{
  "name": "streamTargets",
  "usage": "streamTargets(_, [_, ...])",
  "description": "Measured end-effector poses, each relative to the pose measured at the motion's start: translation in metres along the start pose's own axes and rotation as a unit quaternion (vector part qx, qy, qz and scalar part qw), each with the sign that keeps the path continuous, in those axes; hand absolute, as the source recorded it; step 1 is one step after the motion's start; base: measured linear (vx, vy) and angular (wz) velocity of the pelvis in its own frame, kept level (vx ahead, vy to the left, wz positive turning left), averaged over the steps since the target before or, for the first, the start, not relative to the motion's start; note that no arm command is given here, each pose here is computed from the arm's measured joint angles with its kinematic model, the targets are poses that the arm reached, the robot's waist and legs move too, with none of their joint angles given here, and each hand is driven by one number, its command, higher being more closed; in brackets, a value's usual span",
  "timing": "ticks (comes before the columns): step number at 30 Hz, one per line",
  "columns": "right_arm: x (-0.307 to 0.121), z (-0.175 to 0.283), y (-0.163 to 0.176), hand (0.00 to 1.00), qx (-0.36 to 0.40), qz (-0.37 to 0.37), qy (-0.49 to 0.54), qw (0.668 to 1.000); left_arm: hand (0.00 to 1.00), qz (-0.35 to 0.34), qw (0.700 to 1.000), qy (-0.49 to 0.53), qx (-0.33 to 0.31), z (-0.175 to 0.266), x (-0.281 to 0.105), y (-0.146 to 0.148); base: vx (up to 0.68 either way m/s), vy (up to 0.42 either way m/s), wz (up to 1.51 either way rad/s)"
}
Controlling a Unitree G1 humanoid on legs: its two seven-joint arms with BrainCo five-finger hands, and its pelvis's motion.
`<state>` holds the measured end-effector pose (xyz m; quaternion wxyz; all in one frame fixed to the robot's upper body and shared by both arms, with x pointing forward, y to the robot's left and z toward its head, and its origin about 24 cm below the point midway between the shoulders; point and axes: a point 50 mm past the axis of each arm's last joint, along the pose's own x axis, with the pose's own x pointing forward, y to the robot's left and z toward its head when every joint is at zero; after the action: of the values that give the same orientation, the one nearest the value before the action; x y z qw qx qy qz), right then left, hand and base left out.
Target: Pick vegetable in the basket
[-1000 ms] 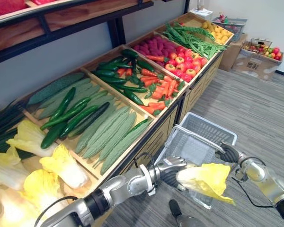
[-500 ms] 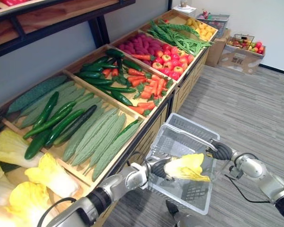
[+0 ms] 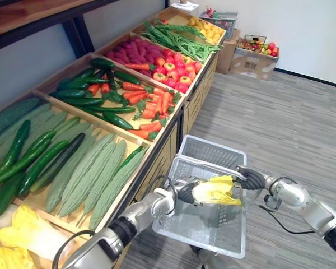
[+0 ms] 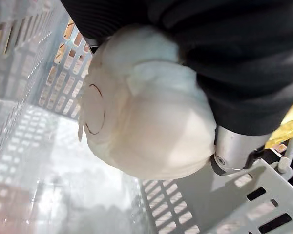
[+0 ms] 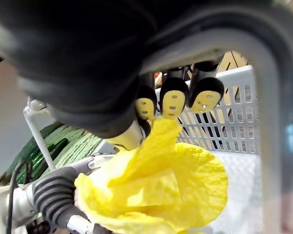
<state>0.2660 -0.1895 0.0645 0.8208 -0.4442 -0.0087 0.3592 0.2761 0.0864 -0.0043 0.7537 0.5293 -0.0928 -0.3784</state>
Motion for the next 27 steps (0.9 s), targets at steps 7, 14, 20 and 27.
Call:
streamTargets(7, [0.002, 0.007, -0.001, 1.00, -0.006, 0.008, -0.016, 1.000, 0.00, -0.002, 1.000, 0.001, 0.015, -0.001, 0.000, 0.002, -0.03, -0.028, -0.02])
streamTargets(14, [-0.001, 0.002, 0.001, 1.00, -0.019, 0.007, -0.002, 1.000, 0.00, 0.005, 1.000, -0.010, 0.020, 0.004, 0.003, 0.007, -0.04, -0.036, 0.08])
streamTargets(20, [-0.009, -0.018, -0.002, 1.00, 0.014, -0.051, 0.042, 0.998, 0.00, 0.030, 0.991, -0.120, 0.044, 0.050, 0.010, 0.024, -0.04, -0.028, 0.28])
streamTargets(27, [-0.026, -0.051, -0.003, 1.00, 0.059, -0.140, 0.125, 0.980, 0.00, 0.031, 0.962, -0.268, 0.031, 0.115, 0.001, 0.029, -0.06, -0.027, 0.34])
